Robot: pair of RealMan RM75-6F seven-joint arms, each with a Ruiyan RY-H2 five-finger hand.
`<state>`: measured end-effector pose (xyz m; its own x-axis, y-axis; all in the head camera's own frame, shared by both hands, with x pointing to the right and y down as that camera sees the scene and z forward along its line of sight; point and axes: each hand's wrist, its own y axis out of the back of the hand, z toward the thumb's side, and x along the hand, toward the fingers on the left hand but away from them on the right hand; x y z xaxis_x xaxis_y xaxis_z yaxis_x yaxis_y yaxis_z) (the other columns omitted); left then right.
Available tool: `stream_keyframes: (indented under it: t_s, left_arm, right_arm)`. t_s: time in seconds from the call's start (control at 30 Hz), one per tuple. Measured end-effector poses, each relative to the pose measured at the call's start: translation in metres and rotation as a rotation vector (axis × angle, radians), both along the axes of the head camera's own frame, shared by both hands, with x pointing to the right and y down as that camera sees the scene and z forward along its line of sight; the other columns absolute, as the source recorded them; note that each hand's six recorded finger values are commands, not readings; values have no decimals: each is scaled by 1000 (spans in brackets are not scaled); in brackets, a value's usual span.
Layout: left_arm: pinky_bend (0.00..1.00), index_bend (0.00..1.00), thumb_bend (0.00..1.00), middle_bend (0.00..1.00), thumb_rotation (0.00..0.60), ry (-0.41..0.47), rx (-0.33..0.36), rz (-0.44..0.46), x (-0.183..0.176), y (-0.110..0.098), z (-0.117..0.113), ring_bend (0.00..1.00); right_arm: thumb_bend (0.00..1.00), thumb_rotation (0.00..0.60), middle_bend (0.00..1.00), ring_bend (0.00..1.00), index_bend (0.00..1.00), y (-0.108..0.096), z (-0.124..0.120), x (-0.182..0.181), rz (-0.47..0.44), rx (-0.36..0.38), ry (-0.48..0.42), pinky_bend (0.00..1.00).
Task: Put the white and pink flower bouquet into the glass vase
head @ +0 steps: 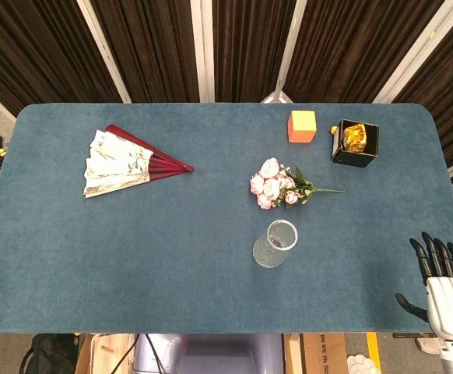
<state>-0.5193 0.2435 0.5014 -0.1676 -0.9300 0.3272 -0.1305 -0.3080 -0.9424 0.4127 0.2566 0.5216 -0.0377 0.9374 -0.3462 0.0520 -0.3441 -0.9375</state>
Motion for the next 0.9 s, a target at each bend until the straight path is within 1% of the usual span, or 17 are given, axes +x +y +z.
stream_keyframes:
  t_s: [0.1,0.23,0.37,0.5,0.67,0.83,0.9]
  left_arm:
    - [30,104,249,0,600,-4,9,-2,0,0,-1,0]
    - [30,104,249,0,600,-6,-5,-1,1,1,1,0]
    - [30,104,249,0,600,-15,2,11,3,2,0,0]
    - [30,104,249,0,600,-19,-8,-2,2,2,2,0]
    - [30,103,250,0,600,-20,-16,21,7,4,3,0]
    - [30,103,250,0,600,-16,11,14,7,5,-3,0]
    - [30,103,250,0,600,-14,10,7,6,5,-3,0]
  right_arm:
    - [61,600,27,9,102,-1,2,0,-3,-1,1,0]
    - [61,600,27,10,102,-2,3,0,-2,-5,0,0]
    - [61,600,27,9,102,-2,1,1,1,-1,-9,0]
    - [61,600,27,10,102,-3,2,2,0,-5,-6,0]
    - [61,600,27,9,102,-1,2,2,-2,-14,-4,0]
    - [61,600,27,10,102,0,1,1,-4,-17,-17,0]
    - [62,600,27,10,102,0,1,1,-4,-22,-18,0]
